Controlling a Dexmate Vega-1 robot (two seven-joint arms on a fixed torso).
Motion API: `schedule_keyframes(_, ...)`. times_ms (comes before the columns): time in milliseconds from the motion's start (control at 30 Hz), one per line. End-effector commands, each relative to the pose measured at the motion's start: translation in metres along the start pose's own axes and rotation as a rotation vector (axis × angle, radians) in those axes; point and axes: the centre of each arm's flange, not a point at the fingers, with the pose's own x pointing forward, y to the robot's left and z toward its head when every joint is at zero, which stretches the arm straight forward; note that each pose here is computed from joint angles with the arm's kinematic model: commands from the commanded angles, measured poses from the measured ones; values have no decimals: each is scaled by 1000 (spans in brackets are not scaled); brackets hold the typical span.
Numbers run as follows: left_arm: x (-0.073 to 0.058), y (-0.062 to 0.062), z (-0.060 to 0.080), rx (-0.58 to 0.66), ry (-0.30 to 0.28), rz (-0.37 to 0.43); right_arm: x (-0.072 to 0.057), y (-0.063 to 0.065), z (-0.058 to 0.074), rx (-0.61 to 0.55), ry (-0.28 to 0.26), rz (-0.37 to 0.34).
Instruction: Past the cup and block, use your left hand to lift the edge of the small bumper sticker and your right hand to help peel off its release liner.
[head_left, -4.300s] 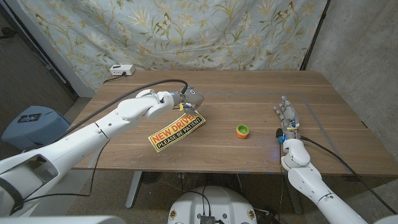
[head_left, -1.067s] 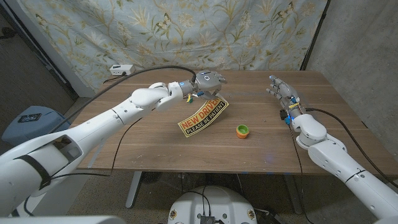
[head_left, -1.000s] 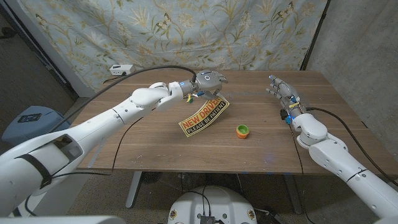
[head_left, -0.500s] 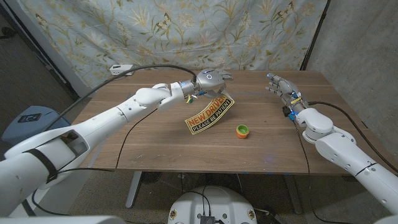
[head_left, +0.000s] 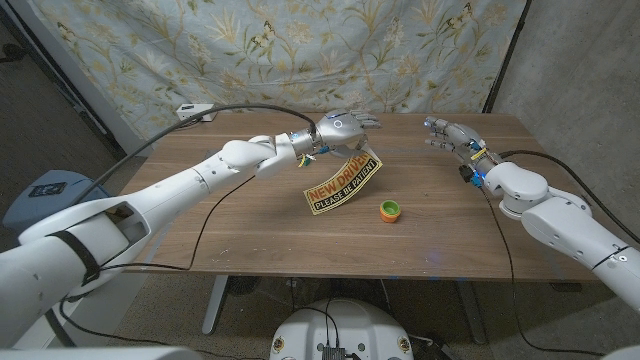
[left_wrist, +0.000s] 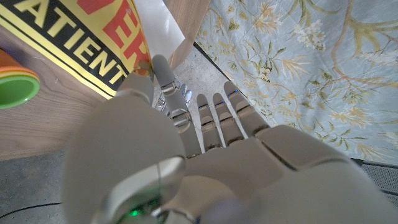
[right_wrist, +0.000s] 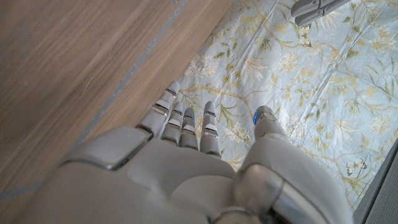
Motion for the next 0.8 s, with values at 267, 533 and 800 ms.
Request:
schedule_keyframes(267, 6, -7, 6, -30, -29, 57, -1, -7, 14, -88, 85, 96)
schedule_keyframes(533, 8, -8, 7, -48, -23, 110, 0, -9, 16, -96, 120, 118)
schedule_keyframes(800, 14, -9, 11, -61, -42, 152, 1, -12, 21, -122, 166, 158)
